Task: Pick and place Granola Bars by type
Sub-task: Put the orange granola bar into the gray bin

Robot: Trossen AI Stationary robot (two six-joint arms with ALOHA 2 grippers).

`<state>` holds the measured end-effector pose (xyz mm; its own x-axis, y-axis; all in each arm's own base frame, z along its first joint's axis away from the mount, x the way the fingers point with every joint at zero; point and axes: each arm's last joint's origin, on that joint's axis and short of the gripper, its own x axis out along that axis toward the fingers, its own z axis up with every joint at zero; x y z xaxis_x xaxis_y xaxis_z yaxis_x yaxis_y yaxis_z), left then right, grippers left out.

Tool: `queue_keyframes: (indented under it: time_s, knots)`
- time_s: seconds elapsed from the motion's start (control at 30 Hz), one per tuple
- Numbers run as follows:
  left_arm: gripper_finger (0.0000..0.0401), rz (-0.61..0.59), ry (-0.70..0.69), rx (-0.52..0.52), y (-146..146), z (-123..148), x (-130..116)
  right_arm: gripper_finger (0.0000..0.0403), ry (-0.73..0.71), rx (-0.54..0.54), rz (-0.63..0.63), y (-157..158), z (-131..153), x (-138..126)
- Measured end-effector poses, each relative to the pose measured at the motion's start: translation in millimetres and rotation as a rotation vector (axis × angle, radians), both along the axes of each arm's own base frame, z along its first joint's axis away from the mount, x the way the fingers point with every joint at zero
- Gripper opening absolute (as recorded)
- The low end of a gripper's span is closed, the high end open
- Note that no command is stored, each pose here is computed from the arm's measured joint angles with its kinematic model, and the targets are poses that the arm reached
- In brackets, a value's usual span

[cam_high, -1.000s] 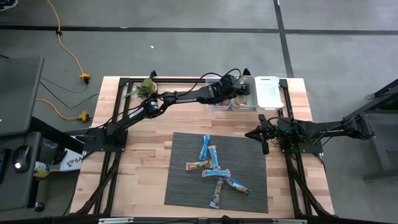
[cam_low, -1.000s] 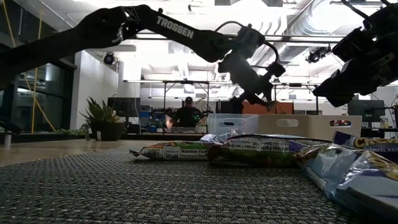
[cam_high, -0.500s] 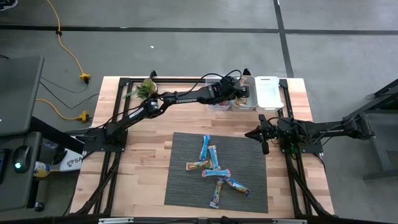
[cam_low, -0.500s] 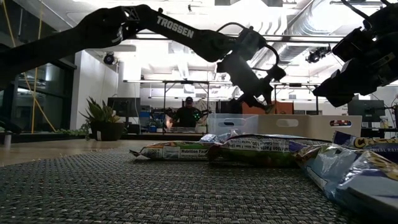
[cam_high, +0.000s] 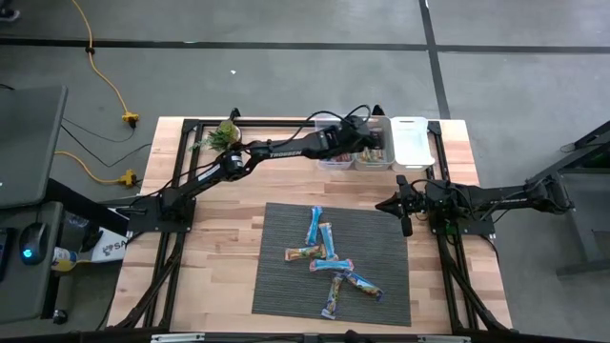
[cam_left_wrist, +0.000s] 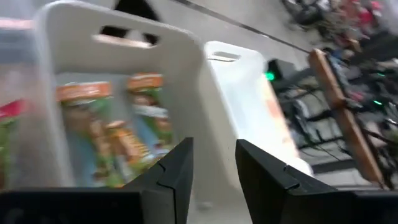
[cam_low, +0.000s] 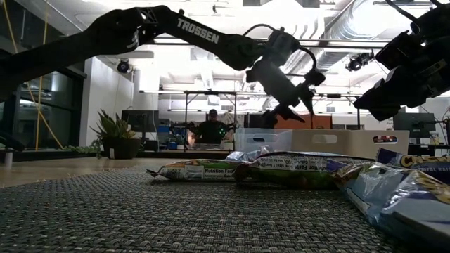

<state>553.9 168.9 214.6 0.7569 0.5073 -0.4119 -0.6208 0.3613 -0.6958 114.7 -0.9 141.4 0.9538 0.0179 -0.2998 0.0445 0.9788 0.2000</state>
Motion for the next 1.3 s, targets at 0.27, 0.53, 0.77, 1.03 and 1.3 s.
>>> queue_keyframes:
  time_s: [0.27,0.53,0.77,1.03,1.3]
  knots:
    - [0.0119,-0.385,-0.167,0.159,-4,28,8,0.0000,0.000,0.000,0.000,0,0,0]
    - [0.0119,-0.647,-0.254,0.188,9,67,-9,0.0000,-0.001,0.000,0.000,0,0,0]
    - [0.0119,-0.783,-0.290,0.138,17,103,-32,0.0000,-0.001,0.000,0.000,0,0,0]
    - [0.0119,-0.886,-0.137,0.193,3,149,-71,0.0000,-0.001,0.000,0.000,0,0,0]
    - [0.0119,-0.722,0.219,0.276,-13,185,-126,0.0000,0.000,0.000,0.000,0,0,0]
